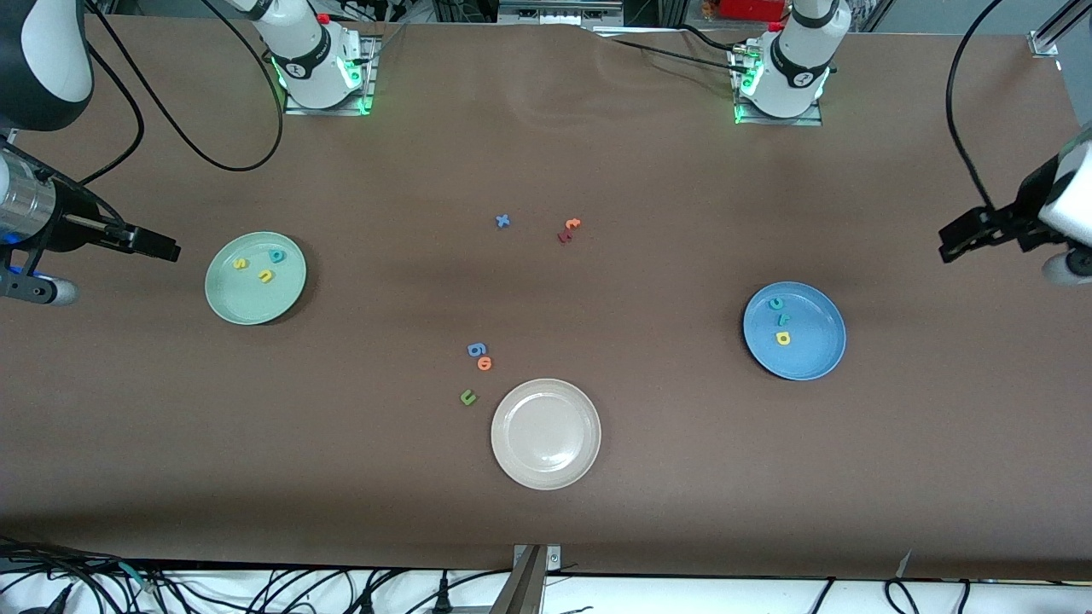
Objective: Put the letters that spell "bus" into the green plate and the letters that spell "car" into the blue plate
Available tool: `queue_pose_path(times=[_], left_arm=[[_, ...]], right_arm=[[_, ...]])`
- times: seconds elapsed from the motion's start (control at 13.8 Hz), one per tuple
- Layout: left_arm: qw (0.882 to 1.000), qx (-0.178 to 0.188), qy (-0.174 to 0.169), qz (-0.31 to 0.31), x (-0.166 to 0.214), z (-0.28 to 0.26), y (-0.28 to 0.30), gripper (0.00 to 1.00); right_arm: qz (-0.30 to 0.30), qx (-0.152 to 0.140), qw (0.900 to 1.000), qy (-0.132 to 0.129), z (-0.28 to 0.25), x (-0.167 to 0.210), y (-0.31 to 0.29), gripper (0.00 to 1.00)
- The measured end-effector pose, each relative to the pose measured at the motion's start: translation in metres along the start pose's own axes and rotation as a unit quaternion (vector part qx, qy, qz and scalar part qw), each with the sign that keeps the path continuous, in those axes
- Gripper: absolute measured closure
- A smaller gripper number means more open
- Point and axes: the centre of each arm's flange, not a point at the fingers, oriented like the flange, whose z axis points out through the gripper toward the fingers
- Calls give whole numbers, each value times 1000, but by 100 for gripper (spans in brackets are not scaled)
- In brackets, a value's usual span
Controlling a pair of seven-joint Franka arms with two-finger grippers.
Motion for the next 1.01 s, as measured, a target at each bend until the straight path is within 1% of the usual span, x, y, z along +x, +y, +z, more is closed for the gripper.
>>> queue_pose_path(times=[0.22,0.36,0.43,0.72,1.01], left_arm=[[1000,-20,-15,0,-18,6,1,0],[999,-42,-23,-8,-22,9,-3,0],[999,-46,-23,-12,-23,8,-7,0],[999,-48,-21,-7,-27,5,-3,0],[999,-47,-22,17,-27,7,-2,0]], right_arm=[[-1,0,1000,0,0,0,-1,0],[-1,-3,1000,0,0,0,0,0],[-1,-4,1000,1,0,0,0,0],[-6,-4,1000,2,0,1,0,0],[-12,-4,1000,2,1,1,0,0]])
